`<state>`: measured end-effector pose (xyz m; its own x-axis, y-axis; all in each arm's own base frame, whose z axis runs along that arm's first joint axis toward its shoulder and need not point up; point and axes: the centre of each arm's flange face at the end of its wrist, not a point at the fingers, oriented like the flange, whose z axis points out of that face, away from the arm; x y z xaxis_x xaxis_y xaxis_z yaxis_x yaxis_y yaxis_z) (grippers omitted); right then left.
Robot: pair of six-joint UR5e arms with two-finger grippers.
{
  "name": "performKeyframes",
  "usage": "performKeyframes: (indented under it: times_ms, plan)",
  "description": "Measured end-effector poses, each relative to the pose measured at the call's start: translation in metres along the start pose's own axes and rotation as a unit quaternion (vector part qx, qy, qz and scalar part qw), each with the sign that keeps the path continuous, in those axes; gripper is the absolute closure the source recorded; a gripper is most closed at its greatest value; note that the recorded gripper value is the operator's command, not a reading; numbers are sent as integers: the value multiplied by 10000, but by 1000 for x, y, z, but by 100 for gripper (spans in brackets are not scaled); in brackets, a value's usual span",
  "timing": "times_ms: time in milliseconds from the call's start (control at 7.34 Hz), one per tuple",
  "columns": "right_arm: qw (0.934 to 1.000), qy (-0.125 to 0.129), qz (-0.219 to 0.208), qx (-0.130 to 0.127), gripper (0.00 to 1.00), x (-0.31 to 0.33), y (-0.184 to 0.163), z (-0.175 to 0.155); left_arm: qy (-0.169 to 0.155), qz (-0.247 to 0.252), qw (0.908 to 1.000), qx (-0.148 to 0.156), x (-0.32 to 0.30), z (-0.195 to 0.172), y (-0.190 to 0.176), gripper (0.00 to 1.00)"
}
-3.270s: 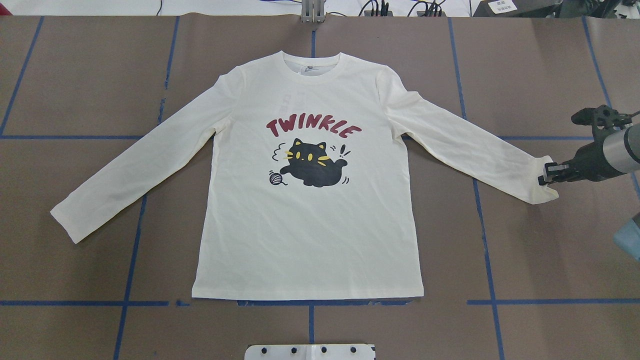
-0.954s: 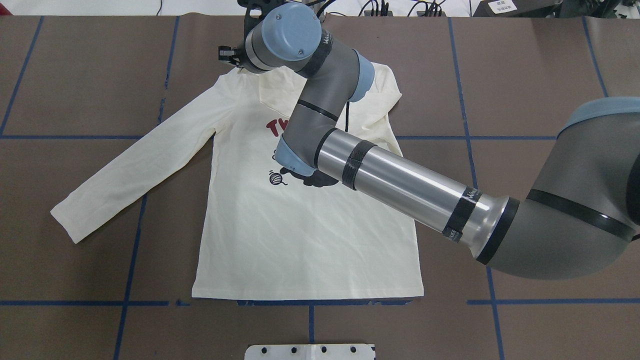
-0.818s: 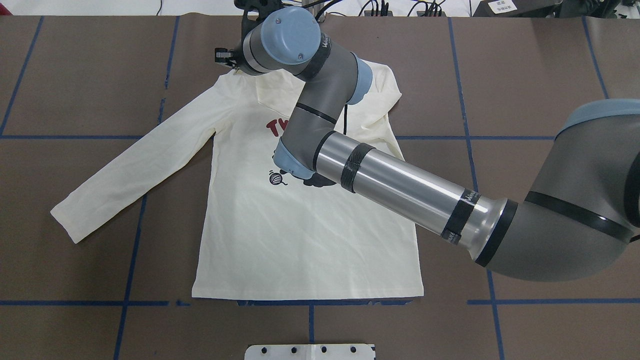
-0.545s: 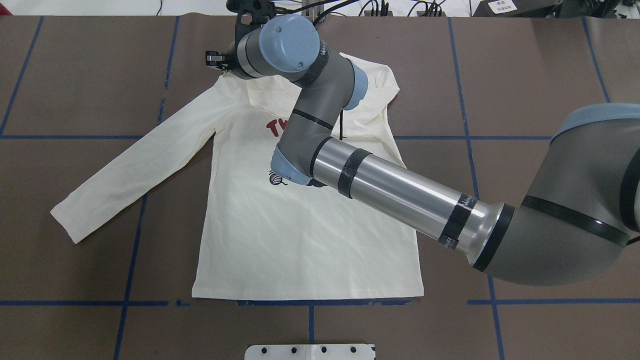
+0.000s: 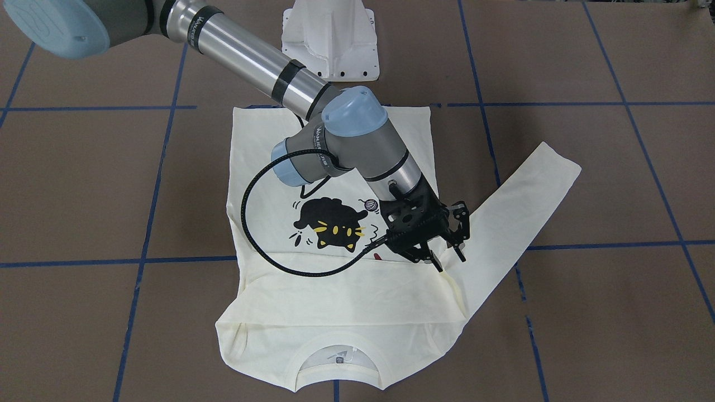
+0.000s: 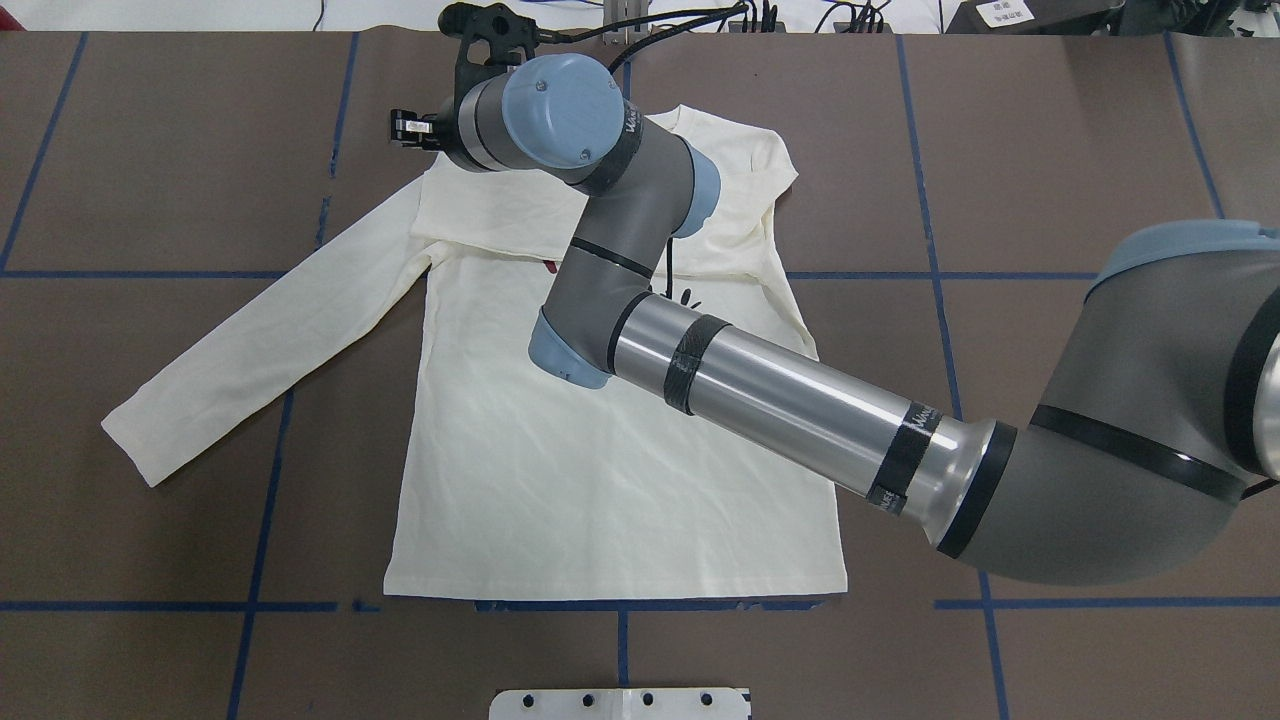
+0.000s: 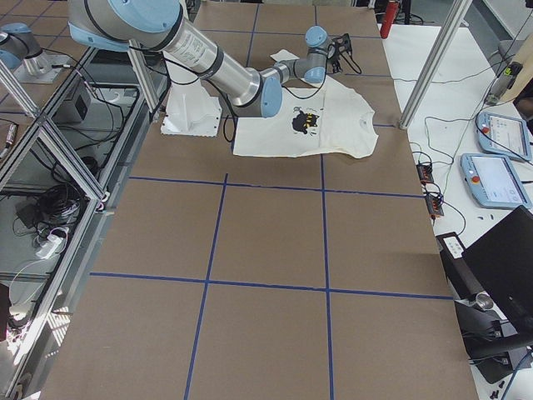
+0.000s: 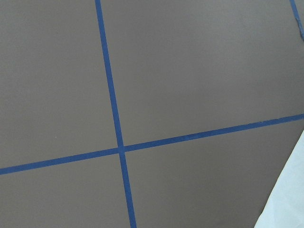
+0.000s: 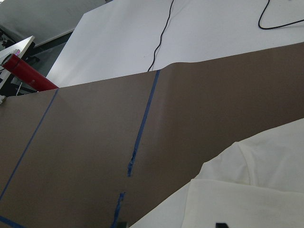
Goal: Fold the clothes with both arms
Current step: 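Carry the sleeve across the shirt body and lay it near the collar, then release the sleeve with the right gripper while the left gripper approaches the other cuff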
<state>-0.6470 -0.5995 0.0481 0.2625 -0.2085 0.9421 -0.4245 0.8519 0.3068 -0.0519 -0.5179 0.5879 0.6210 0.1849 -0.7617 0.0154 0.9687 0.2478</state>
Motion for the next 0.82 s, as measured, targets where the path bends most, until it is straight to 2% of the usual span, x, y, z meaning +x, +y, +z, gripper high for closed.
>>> performKeyframes:
  times_ms: [136, 409, 545, 818]
  plan:
    - [9997, 171, 159, -81, 0, -8, 0, 1, -12, 8, 10000, 9, 1, -1, -1, 0]
    - [9943, 845, 377, -524, 0, -29, 2, -15, -135, -249, 9995, 100, 29, 5, -11, 0]
    - [9875, 1253, 462, -836, 0, -25, 5, -33, -287, -544, 9979, 202, 62, 16, -16, 0]
    - [9675, 2036, 547, -1399, 0, 39, 1, -82, -375, -1213, 9914, 306, 125, 57, 1, 0]
